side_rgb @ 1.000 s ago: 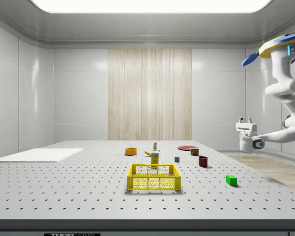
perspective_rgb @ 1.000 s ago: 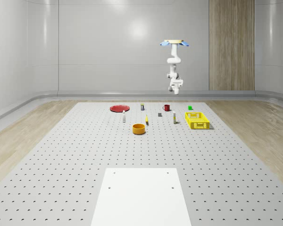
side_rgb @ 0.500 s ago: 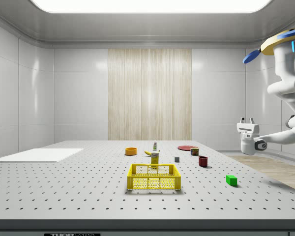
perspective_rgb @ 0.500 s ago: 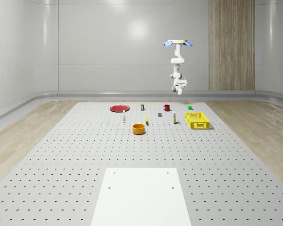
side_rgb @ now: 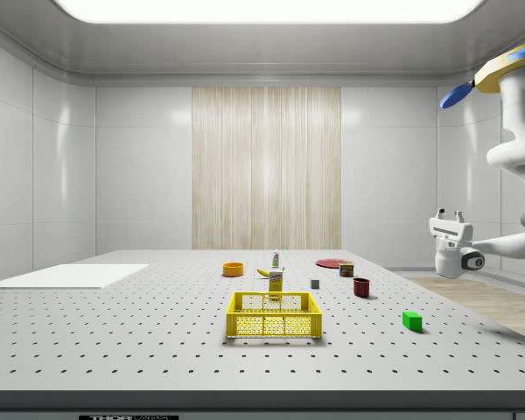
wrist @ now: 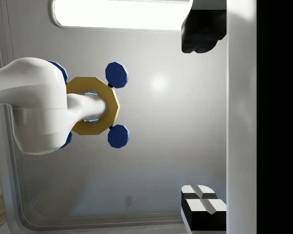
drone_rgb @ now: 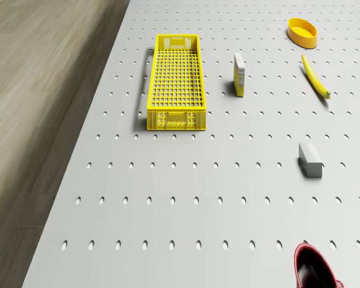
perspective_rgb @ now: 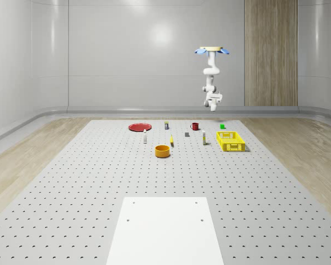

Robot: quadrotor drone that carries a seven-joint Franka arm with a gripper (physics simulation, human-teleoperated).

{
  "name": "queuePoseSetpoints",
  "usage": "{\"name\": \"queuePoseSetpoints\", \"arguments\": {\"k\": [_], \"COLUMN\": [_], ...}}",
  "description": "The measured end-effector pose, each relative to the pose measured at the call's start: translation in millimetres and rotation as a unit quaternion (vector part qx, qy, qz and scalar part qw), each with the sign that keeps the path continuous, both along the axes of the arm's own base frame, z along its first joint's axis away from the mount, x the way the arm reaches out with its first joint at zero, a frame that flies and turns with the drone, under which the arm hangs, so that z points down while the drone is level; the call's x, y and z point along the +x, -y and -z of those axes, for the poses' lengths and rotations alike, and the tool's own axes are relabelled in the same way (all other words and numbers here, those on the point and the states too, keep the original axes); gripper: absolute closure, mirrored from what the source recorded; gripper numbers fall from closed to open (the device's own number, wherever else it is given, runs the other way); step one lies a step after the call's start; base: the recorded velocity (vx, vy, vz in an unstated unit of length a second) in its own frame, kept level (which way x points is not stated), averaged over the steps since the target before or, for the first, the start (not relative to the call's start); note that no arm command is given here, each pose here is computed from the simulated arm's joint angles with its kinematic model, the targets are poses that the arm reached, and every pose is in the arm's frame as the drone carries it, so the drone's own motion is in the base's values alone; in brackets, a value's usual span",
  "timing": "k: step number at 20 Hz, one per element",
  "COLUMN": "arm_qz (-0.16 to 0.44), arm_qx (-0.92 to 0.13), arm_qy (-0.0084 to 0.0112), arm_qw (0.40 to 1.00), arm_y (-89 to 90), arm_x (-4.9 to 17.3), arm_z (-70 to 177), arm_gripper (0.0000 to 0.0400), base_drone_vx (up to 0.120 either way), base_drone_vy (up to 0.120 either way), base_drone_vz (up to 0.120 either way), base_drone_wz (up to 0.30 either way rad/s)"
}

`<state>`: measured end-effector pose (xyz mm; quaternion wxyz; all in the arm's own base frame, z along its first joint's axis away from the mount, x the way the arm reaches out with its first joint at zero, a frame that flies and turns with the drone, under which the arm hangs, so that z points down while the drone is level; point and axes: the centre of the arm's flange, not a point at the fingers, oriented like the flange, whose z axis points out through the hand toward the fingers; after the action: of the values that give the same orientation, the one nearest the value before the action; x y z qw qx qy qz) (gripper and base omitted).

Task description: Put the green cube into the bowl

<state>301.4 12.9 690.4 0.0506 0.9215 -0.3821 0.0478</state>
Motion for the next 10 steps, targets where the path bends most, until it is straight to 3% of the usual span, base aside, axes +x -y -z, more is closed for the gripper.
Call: {"name": "queuePoseSetpoints", "arguments": {"k": [4, 10], "arm_qz": [0.002, 0.008], "arm_qx": [-0.062, -0.272], "arm_qy": [0.0014, 0.003], "arm_qw": [0.998, 0.962], "arm_y": [-12.2, -49.7], "arm_x": [-0.2, 0.0], "arm_z": [2, 22], "arm_gripper": [0.0, 0.0], "base_drone_vx": [0.0, 0.12], "base_drone_vy": [0.12, 0.107], "base_drone_vz": [0.0, 0.0], "base_drone_wz": [0.0, 0.0]}}
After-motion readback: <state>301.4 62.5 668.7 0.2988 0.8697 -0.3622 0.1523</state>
